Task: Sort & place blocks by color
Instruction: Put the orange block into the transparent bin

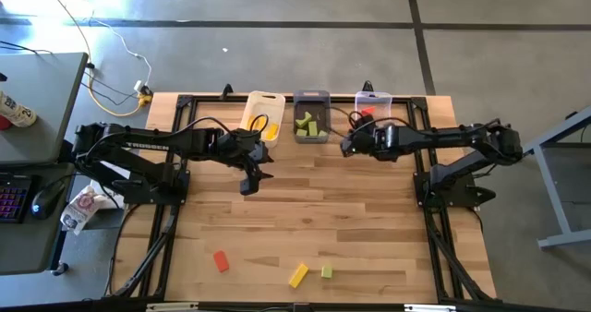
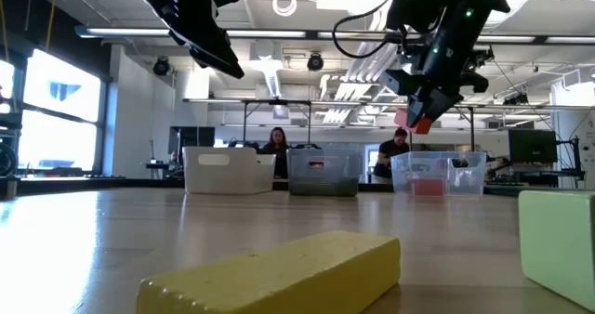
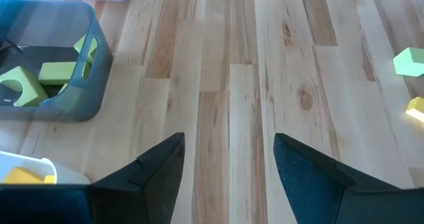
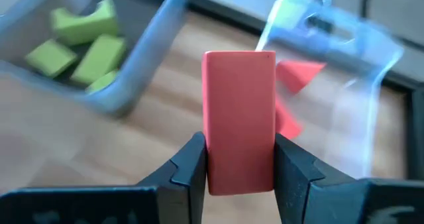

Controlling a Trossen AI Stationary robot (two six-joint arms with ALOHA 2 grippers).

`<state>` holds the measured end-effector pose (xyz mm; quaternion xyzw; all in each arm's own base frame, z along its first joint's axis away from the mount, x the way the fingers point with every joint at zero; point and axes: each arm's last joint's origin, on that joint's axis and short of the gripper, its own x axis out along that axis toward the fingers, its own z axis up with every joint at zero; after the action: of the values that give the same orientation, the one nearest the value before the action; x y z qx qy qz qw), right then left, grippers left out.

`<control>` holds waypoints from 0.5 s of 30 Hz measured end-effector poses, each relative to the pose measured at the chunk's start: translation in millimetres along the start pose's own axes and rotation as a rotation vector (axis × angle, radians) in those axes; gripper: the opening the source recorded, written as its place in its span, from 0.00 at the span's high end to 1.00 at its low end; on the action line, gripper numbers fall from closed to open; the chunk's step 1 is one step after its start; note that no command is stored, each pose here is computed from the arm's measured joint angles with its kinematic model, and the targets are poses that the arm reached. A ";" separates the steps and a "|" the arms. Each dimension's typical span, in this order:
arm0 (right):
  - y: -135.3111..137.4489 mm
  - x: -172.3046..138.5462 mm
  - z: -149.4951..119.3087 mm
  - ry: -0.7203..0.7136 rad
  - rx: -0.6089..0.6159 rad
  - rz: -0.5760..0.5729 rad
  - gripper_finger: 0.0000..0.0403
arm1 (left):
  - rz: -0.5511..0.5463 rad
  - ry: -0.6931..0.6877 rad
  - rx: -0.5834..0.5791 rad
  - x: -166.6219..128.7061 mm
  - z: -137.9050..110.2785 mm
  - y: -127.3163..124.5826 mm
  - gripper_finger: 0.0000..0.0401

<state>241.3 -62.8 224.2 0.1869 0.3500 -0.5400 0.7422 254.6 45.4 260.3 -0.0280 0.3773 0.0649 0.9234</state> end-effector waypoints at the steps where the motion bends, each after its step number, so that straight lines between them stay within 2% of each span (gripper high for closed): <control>1: -2.5 2.4 2.5 -0.008 -0.002 -0.019 0.73 | 0.000 0.001 0.000 0.0 -0.1 0.0 0.46; 6: -15.0 13.4 13.2 -0.026 -0.006 -0.100 0.73 | 0.000 0.009 0.001 0.0 -0.9 0.0 0.46; 15: -42.0 33.2 26.8 0.061 0.056 -0.179 0.73 | -0.001 0.015 -0.001 0.0 -1.4 0.0 0.45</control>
<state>216.3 -117.2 222.8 0.1920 0.3726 -0.6079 0.6743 253.6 45.2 259.3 -0.0289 0.3842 0.0645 0.9206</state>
